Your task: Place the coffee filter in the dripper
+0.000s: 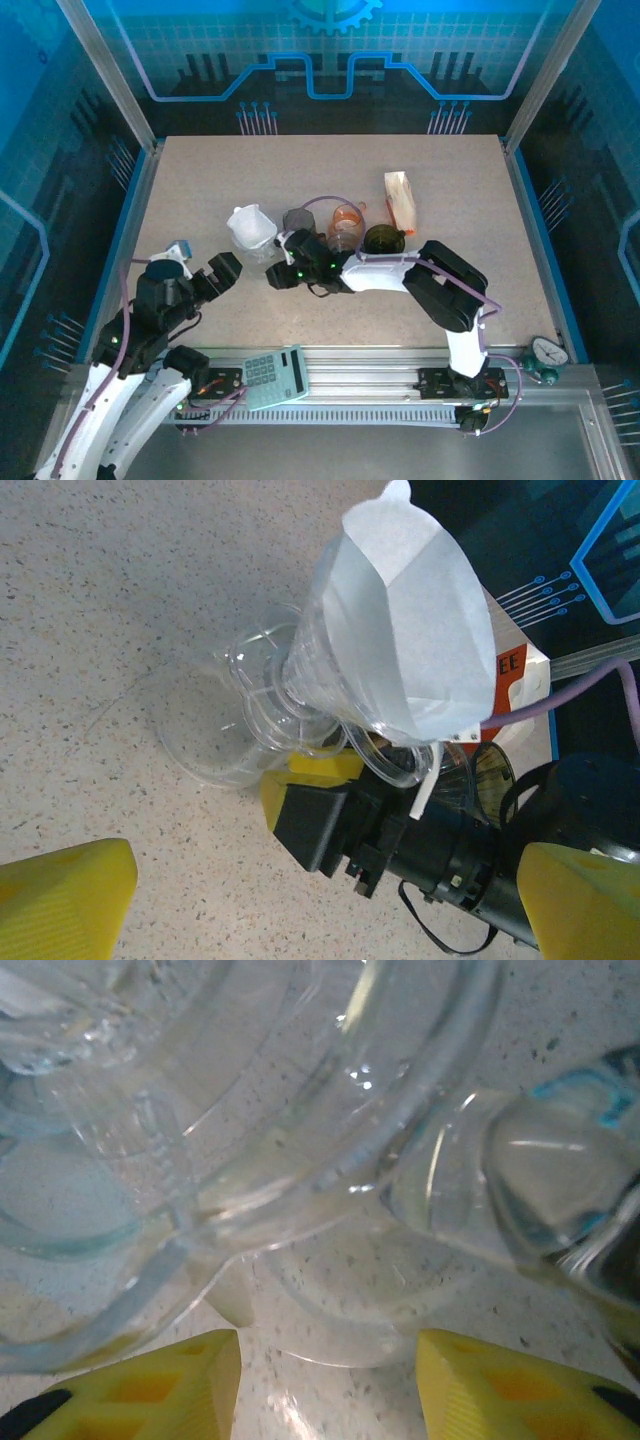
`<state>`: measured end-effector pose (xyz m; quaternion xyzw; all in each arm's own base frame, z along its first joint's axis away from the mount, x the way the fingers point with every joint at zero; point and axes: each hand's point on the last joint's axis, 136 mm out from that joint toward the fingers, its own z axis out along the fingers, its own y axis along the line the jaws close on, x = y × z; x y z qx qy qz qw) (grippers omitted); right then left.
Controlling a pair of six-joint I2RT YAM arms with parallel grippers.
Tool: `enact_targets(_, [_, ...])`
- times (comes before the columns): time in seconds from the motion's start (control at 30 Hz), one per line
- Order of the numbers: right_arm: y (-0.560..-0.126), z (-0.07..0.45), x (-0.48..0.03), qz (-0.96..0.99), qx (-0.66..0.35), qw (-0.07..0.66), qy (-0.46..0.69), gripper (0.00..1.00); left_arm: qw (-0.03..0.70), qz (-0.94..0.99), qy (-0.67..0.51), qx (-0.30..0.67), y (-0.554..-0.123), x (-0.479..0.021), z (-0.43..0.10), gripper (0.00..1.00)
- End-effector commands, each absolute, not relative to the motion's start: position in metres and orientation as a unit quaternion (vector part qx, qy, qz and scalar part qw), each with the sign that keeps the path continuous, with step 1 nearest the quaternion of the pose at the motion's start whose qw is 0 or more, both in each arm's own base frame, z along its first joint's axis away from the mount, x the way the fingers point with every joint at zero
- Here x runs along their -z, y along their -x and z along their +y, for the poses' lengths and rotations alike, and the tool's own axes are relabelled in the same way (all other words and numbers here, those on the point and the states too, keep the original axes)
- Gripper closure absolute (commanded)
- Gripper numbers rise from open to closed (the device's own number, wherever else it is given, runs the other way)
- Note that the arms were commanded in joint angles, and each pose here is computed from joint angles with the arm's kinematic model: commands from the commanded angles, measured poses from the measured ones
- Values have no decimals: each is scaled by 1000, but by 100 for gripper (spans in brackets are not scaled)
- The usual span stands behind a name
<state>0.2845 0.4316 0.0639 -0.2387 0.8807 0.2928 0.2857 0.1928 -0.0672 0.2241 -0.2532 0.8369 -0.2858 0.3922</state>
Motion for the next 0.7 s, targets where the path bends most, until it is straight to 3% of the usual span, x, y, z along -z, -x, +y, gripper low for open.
enact_targets(0.0, [-292, 446, -64, 881, -290, 292, 232, 49, 412, 832, 252, 273, -190, -236, -59, 1])
enact_targets(0.33, [-307, 474, -69, 877, -298, 298, 231, 43, 419, 831, 253, 266, -188, -238, -55, 1])
enact_targets(0.67, [-294, 463, -77, 876, -311, 297, 220, 32, 441, 826, 243, 254, -191, -255, -50, 1])
